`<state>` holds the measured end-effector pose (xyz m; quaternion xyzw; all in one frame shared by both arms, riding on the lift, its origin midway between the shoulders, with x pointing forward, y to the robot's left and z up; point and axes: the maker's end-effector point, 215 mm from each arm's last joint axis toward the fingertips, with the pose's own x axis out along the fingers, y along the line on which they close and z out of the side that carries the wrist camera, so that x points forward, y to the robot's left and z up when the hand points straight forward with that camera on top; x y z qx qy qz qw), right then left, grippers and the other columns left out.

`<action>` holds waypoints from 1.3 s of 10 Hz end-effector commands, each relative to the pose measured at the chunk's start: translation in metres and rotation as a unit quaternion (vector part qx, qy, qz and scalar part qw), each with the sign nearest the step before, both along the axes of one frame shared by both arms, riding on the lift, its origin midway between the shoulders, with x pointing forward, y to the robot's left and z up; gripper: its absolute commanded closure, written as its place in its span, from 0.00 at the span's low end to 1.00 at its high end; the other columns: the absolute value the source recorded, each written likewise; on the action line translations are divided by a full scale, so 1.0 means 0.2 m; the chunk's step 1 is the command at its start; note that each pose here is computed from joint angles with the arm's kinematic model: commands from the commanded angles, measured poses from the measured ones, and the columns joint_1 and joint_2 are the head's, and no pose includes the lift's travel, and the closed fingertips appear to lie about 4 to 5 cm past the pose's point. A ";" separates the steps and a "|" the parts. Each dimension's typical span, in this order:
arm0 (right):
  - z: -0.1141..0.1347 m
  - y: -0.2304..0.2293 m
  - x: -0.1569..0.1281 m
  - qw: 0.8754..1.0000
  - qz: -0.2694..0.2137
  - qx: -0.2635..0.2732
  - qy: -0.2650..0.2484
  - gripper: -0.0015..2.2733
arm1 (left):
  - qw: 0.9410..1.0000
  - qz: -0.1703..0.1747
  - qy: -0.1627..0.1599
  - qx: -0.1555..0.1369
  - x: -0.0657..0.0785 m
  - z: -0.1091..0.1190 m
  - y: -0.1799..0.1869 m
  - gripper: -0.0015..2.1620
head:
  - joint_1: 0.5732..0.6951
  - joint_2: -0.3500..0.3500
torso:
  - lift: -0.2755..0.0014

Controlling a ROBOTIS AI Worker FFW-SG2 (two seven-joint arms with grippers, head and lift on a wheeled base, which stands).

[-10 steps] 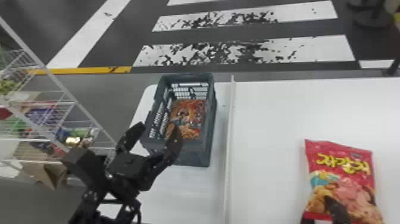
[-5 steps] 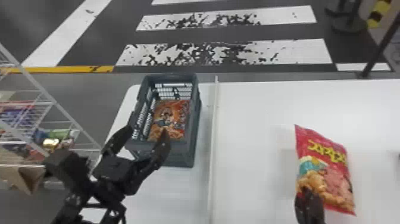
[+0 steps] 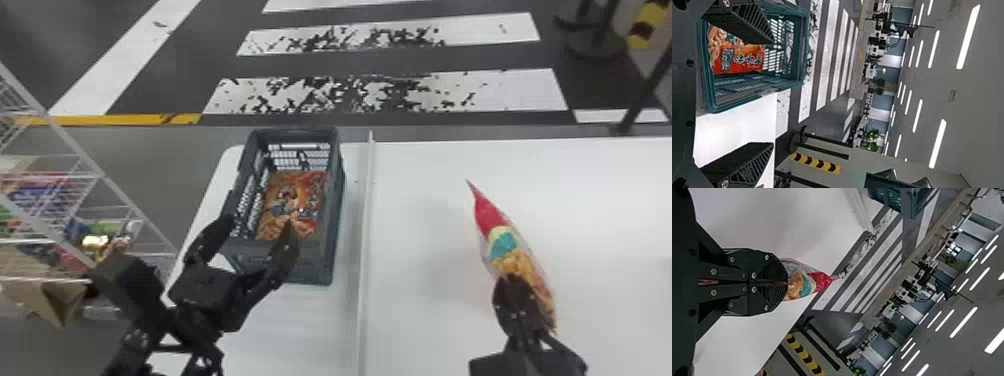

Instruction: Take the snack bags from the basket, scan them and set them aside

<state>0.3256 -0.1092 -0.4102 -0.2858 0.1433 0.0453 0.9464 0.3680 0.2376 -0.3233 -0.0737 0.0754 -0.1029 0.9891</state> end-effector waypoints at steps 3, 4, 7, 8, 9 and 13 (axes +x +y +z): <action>0.31 -0.06 0.17 0.976 -0.033 0.214 -0.018 0.99 | 1.000 -0.004 0.001 0.003 0.00 -0.01 -0.01 0.03 | 1.00 0.80 | 0.72; 0.33 -0.11 0.19 0.966 -0.048 0.252 -0.017 0.99 | 1.000 -0.005 0.001 0.005 0.00 -0.01 -0.01 0.03 | 1.00 0.78 | 0.72; 0.26 -0.37 0.25 0.936 -0.130 0.326 -0.008 0.99 | 1.000 -0.009 0.002 0.011 0.00 -0.02 -0.01 0.03 | 1.00 0.69 | 0.72; 0.17 -0.48 0.24 0.929 -0.170 0.328 0.000 0.99 | 1.000 -0.009 0.002 0.011 0.00 -0.02 -0.01 0.03 | 1.00 0.64 | 0.72; 0.09 -0.59 0.21 0.927 -0.211 0.311 0.003 0.99 | 1.000 -0.009 0.003 0.011 -0.01 -0.02 -0.01 0.03 | 1.00 0.61 | 0.72; -0.18 -0.88 0.06 0.919 -0.318 0.228 0.038 0.99 | 1.000 -0.014 0.001 0.007 -0.01 -0.02 -0.04 0.03 | 1.00 0.44 | 0.72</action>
